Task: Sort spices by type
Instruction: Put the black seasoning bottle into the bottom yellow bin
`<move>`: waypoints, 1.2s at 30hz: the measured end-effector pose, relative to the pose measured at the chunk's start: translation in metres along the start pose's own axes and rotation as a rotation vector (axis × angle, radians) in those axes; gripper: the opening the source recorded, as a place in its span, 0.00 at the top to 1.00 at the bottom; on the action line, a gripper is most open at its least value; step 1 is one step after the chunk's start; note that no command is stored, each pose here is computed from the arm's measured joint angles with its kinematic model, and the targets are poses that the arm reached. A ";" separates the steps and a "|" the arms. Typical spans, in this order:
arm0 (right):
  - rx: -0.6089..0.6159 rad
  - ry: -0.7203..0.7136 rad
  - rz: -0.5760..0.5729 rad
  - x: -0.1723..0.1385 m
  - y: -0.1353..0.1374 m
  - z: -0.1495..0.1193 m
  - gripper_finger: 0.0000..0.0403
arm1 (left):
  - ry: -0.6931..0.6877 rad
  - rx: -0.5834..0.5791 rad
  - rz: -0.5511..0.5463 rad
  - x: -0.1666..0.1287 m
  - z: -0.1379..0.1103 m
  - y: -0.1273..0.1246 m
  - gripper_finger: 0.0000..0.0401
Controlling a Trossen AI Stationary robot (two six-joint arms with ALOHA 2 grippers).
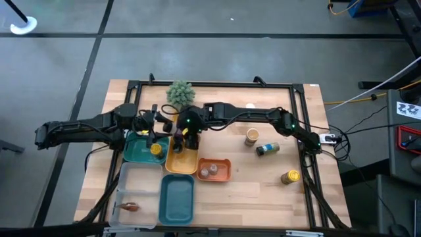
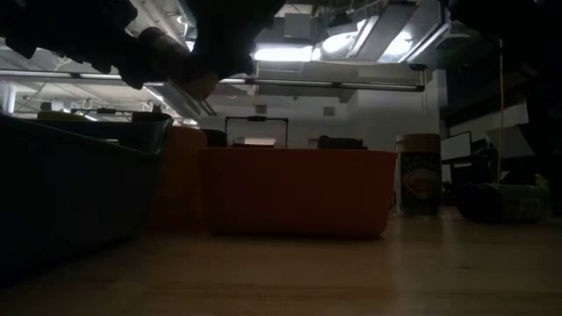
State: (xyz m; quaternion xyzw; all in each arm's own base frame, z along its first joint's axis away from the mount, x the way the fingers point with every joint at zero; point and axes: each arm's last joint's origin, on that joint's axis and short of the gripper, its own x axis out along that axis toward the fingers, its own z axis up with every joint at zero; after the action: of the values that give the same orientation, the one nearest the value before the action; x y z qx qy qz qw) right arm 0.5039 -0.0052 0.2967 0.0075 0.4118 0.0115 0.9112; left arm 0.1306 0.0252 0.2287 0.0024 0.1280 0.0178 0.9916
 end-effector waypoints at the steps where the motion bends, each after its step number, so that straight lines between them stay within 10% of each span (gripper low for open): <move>1: 0.000 -0.009 0.000 0.000 0.000 0.001 0.53 | -0.004 0.001 0.000 0.000 0.000 0.000 0.35; 36: 0.002 -0.063 0.009 0.000 0.000 0.006 0.47 | -0.098 -0.011 -0.039 0.000 0.010 -0.006 0.50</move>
State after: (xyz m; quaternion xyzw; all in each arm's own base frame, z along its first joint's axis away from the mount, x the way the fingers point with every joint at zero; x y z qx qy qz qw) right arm 0.5084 -0.0050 0.3007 0.0105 0.3830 0.0147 0.9236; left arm 0.1338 0.0192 0.2381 -0.0048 0.0792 -0.0012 0.9968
